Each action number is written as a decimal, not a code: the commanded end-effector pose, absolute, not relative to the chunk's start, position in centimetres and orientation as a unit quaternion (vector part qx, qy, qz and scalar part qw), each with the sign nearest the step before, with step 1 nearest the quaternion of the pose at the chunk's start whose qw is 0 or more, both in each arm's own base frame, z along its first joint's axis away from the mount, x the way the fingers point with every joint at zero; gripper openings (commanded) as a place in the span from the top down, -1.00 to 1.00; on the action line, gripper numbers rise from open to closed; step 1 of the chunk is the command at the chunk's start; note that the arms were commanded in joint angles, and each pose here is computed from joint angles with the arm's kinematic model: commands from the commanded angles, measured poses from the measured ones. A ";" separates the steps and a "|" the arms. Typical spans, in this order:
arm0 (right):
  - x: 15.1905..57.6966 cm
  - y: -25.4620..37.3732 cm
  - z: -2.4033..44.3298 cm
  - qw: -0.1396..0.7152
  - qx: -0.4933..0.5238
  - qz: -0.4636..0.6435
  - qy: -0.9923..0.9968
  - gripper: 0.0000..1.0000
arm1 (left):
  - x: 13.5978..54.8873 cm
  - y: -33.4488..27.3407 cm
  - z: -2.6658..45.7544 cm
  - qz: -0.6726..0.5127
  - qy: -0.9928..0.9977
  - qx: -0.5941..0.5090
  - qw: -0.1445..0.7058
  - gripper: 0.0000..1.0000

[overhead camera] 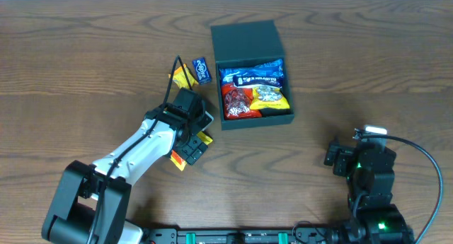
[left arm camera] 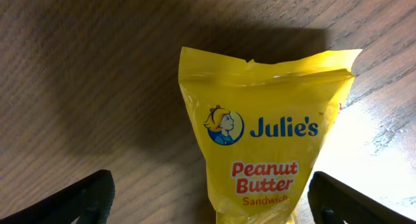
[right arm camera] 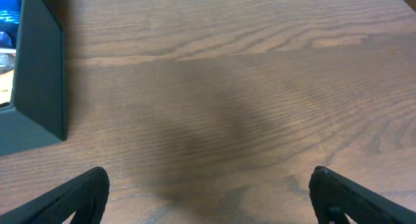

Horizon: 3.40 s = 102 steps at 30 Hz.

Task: Pack container
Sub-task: 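Lower the left gripper onto the yellow Julie's packet and grasp it, then lift the Julie's packet and carry it into the box's left side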

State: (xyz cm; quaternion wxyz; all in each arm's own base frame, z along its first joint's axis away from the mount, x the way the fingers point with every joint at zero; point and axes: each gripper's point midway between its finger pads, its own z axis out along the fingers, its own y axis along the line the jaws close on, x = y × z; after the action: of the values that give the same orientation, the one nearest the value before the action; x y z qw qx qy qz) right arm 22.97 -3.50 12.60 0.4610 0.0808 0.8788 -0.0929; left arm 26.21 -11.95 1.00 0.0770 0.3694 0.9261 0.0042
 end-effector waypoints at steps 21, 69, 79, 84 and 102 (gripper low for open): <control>22.9 -3.7 12.5 0.460 0.090 -0.095 0.878 -0.98 | 24.5 -12.0 -1.5 -0.024 0.937 0.341 0.065 -0.36; 22.9 -3.7 12.5 0.460 0.090 -0.095 0.878 -0.98 | 34.7 -18.0 13.5 -0.121 0.969 0.061 0.206 0.51; 22.9 -3.7 12.5 0.460 0.090 -0.095 0.878 -0.98 | 37.6 -22.1 15.2 -0.157 0.949 0.077 0.262 0.50; 22.9 -3.7 12.5 0.460 0.090 -0.095 0.878 -0.98 | 38.4 -23.0 13.2 -0.159 0.956 0.056 0.242 0.50; 22.9 -3.7 12.5 0.460 0.090 -0.095 0.878 -0.98 | 38.1 -27.3 7.4 -0.185 0.965 -0.019 0.187 0.58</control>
State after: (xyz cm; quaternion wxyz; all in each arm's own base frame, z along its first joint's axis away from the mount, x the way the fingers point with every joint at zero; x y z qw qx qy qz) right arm 22.97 -3.51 12.60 0.4609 0.0810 0.8788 -0.0930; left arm 37.66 -27.10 7.35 0.1886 -0.0087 0.9638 -0.1881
